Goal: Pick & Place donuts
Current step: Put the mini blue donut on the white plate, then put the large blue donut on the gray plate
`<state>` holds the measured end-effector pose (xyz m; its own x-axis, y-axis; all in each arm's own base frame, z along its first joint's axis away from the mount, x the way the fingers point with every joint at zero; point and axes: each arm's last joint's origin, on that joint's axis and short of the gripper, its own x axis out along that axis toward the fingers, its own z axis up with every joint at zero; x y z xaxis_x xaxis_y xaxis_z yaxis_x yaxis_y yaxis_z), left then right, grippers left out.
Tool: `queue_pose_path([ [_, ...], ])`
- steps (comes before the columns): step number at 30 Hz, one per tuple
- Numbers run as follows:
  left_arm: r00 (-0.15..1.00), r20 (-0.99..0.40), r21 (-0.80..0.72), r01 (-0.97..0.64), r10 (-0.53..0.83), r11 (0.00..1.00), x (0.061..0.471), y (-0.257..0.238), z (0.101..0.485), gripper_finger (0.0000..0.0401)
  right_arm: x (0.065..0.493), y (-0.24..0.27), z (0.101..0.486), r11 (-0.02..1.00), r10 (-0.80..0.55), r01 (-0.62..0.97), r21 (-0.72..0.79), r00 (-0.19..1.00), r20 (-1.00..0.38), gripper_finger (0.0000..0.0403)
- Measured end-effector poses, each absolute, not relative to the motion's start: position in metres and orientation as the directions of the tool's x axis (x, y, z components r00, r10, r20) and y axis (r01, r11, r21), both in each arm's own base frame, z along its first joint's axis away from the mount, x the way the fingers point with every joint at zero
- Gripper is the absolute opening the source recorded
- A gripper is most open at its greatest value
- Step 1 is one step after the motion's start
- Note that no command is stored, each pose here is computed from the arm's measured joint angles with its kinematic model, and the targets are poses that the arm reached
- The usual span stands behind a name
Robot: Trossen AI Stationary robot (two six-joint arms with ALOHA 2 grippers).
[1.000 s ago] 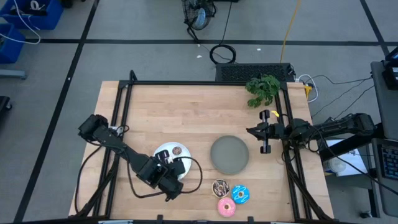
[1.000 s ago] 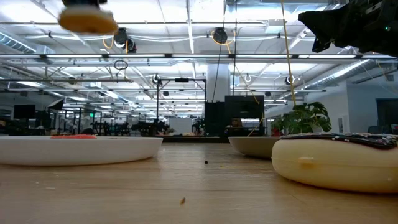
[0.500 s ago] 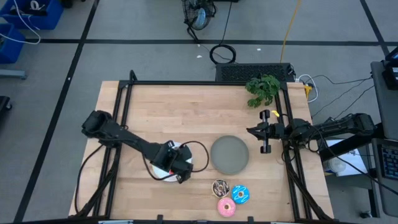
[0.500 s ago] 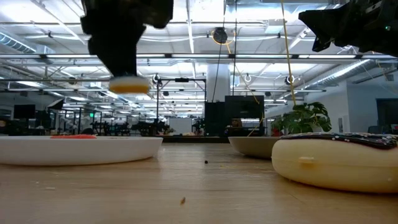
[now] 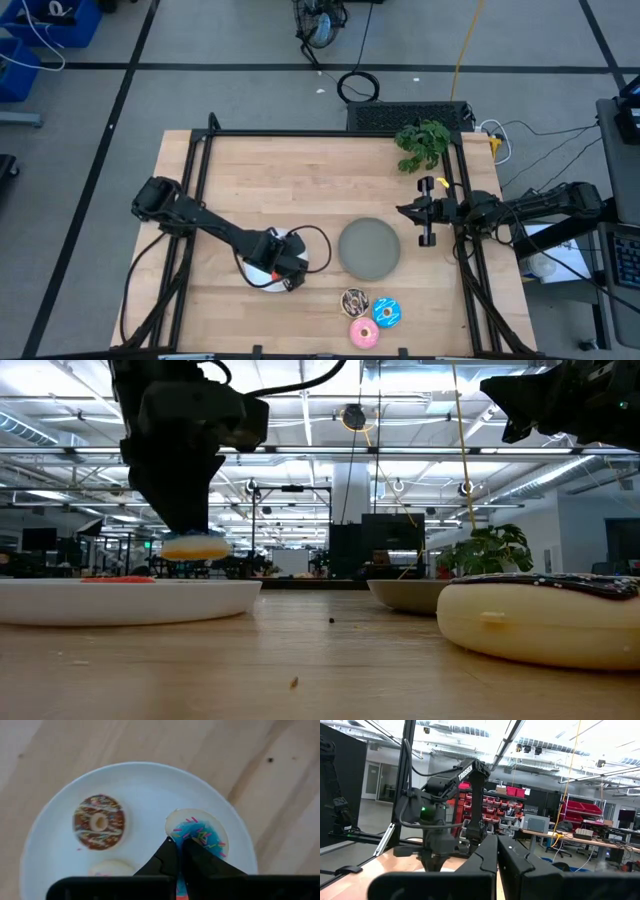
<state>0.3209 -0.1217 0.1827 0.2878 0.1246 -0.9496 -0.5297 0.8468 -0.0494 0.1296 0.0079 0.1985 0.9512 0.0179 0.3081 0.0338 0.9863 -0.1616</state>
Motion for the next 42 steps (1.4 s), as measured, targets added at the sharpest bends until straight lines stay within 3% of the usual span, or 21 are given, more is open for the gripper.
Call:
queue_pose_path([
  [5,0.319,-0.943,-0.073,-0.479,0.097,0.875,0.323,-0.125,0.183,0.0019,0.13,0.008,0.198,0.986,0.018,0.034,-0.162,0.951,0.308,0.0],
  [14,0.32,-0.94,-0.051,-0.476,0.118,0.878,0.322,-0.126,0.183,0.0197,0.13,0.008,0.198,0.989,0.019,0.028,-0.147,0.951,0.308,0.0],
  [19,0.322,-0.938,-0.042,-0.471,0.128,0.881,0.323,-0.125,0.183,0.0248,0.13,0.008,0.198,0.992,0.019,0.02,-0.124,0.951,0.308,0.0],
  [24,0.323,-0.937,-0.035,-0.461,0.13,0.887,0.323,-0.125,0.183,0.0241,0.13,0.008,0.198,0.99,0.02,0.024,-0.138,0.951,0.308,0.0],
  [37,0.327,-0.934,-0.024,-0.454,0.142,0.891,0.323,-0.124,0.183,0.0162,0.13,0.008,0.198,0.989,0.02,0.026,-0.145,0.951,0.308,0.0],
  [42,0.367,-0.92,-0.011,-0.372,0.136,0.928,0.318,-0.124,0.22,0.0119,0.13,0.008,0.198,0.989,0.021,0.026,-0.145,0.951,0.307,0.0],
])
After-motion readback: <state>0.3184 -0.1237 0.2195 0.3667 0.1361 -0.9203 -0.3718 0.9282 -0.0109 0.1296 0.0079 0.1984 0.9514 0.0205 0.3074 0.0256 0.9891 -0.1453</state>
